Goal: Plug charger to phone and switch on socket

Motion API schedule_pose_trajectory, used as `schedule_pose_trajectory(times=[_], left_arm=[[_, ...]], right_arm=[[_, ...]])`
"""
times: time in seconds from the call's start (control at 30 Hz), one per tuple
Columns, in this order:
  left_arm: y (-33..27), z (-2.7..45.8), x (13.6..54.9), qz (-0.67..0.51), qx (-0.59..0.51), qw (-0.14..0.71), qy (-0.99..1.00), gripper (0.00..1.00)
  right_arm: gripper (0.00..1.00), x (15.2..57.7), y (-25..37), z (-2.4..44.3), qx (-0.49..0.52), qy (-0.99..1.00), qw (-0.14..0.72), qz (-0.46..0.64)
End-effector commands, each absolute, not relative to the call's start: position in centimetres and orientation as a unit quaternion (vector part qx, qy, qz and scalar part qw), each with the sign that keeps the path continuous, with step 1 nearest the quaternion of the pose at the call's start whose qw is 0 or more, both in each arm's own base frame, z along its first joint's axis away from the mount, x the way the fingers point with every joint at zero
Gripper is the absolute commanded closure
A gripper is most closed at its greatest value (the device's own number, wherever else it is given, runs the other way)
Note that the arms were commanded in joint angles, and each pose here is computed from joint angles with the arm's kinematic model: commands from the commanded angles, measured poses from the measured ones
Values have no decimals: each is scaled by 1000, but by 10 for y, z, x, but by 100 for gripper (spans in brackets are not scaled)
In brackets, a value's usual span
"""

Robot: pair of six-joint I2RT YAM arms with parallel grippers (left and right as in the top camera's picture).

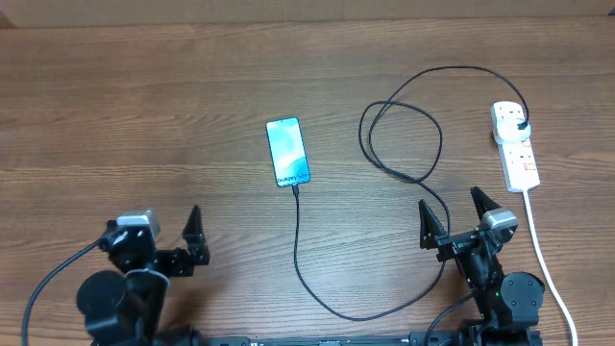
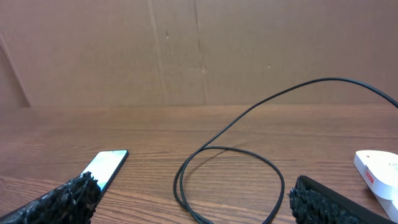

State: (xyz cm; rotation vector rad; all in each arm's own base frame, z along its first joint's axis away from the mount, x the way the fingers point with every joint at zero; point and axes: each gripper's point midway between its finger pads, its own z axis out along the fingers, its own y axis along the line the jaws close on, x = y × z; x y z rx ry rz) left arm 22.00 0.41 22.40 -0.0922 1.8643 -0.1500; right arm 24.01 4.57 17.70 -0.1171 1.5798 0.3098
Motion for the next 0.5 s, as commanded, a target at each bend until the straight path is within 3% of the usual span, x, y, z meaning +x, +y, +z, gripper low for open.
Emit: schedule_pose_trajectory(times=[0.0, 0.47], left_arm=[[-2, 205, 227, -103, -49, 592, 798, 0], [8, 167, 235, -108, -121, 638, 753, 0]], right_arm=[[0, 240, 46, 175, -51, 706, 693, 139], [0, 240, 46, 175, -51, 706, 693, 139]])
